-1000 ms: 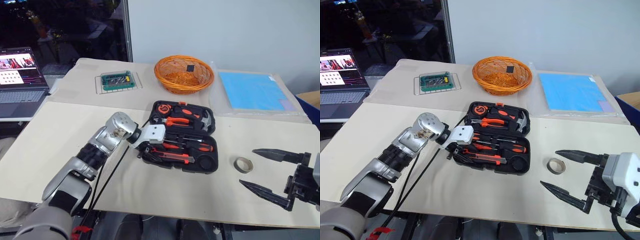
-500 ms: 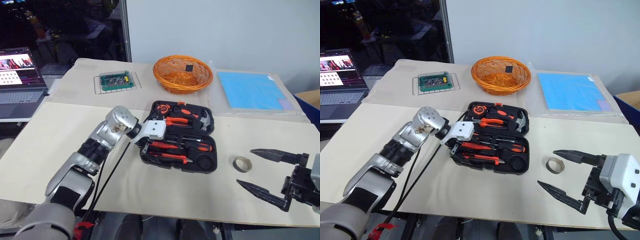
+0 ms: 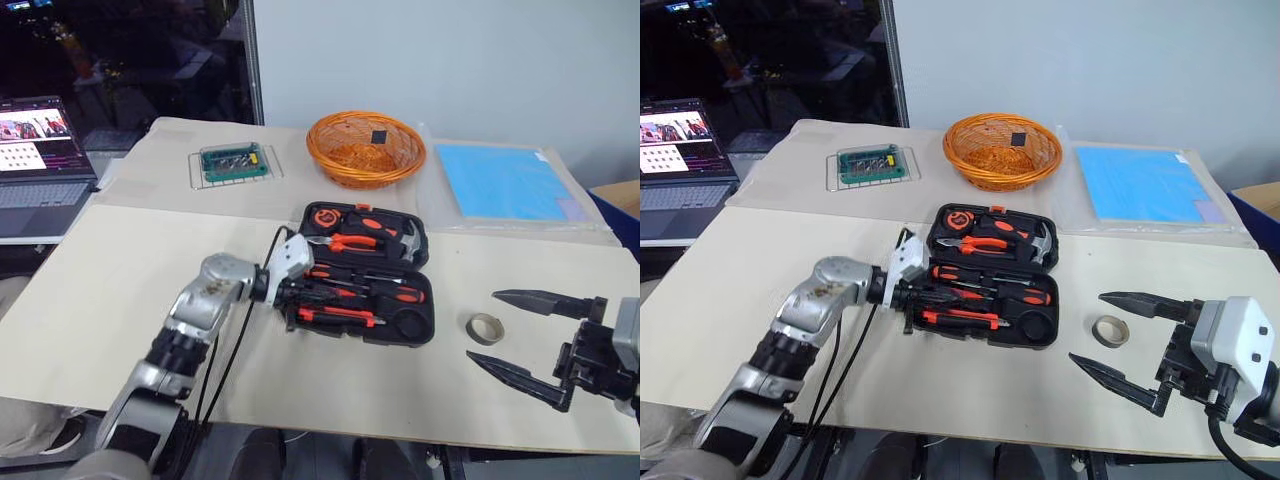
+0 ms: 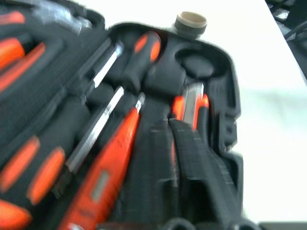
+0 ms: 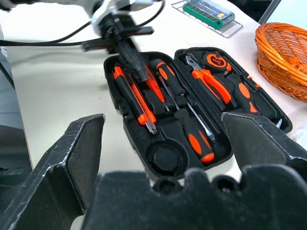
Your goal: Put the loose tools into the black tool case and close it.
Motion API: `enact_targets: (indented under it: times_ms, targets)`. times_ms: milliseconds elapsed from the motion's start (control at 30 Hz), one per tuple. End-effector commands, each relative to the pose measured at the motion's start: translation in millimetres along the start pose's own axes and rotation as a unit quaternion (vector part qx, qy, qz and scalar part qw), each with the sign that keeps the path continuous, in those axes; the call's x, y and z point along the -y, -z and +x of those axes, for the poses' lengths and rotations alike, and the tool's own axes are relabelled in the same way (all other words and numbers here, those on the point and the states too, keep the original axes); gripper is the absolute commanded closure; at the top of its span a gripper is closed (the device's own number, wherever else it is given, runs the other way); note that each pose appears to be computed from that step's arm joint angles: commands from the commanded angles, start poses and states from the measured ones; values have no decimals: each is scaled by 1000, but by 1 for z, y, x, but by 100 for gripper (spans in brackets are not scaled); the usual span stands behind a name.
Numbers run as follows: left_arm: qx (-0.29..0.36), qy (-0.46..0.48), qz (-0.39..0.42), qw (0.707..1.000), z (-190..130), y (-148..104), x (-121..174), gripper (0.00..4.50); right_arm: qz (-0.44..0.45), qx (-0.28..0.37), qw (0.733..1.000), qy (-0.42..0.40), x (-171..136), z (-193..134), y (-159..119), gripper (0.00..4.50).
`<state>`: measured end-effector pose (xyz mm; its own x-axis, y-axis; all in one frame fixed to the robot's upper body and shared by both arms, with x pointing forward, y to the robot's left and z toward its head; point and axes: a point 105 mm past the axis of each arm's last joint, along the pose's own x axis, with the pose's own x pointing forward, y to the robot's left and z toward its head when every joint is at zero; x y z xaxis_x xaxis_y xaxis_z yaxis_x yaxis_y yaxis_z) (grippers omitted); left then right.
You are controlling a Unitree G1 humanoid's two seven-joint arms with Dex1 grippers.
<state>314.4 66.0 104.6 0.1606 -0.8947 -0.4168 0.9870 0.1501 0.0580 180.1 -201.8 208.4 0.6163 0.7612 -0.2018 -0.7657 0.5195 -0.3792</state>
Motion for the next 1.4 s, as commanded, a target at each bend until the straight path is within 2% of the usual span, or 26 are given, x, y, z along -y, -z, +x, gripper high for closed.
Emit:
enact_targets:
  times_ms: [33,133,233,333,400,500,600,667,700,733,767,833,867,1100,1200,1367,1400]
  targets:
    - [-75,-13,18,997,6,33,5,449,-9,-7,1000,0,0,0,-4,0]
    - [-114,-6,68,991,9,47,12,449,-3,-15,1000,-1,-3,-1,-4,0]
    - [-93,-13,74,993,13,46,15,449,7,-32,999,12,-1,-3,1,0]
    - [13,-38,68,997,14,12,11,449,9,-46,998,50,7,-6,7,0]
    - [97,-42,27,994,2,-20,9,449,21,-76,994,70,10,-8,18,0]
    - [107,-21,42,993,-15,-35,16,449,49,-102,990,81,10,-4,30,0]
    - [133,23,26,990,-30,-61,31,380,97,-177,976,81,10,1,53,0]
    - [149,42,26,988,-40,-77,40,299,124,-211,966,82,14,7,67,0]
    - [152,51,28,987,-44,-82,44,274,132,-223,962,82,16,10,72,24]
    - [155,64,30,985,-44,-89,52,224,140,-233,959,81,18,10,78,51]
    - [156,74,28,985,-48,-92,56,195,140,-244,956,81,21,15,82,72]
    - [151,96,31,983,-49,-99,66,115,140,-271,946,106,34,16,96,148]
    - [148,106,33,983,-53,-100,69,88,143,-282,942,116,39,20,102,172]
    - [145,105,47,983,-54,-105,72,88,155,-336,919,135,61,36,130,172]
    - [142,94,55,984,-52,-103,71,81,161,-353,913,126,64,37,139,247]
    - [144,74,49,986,-53,-100,69,81,167,-358,910,124,66,37,141,426]
    - [146,70,47,986,-53,-100,69,81,165,-355,912,126,68,37,139,445]
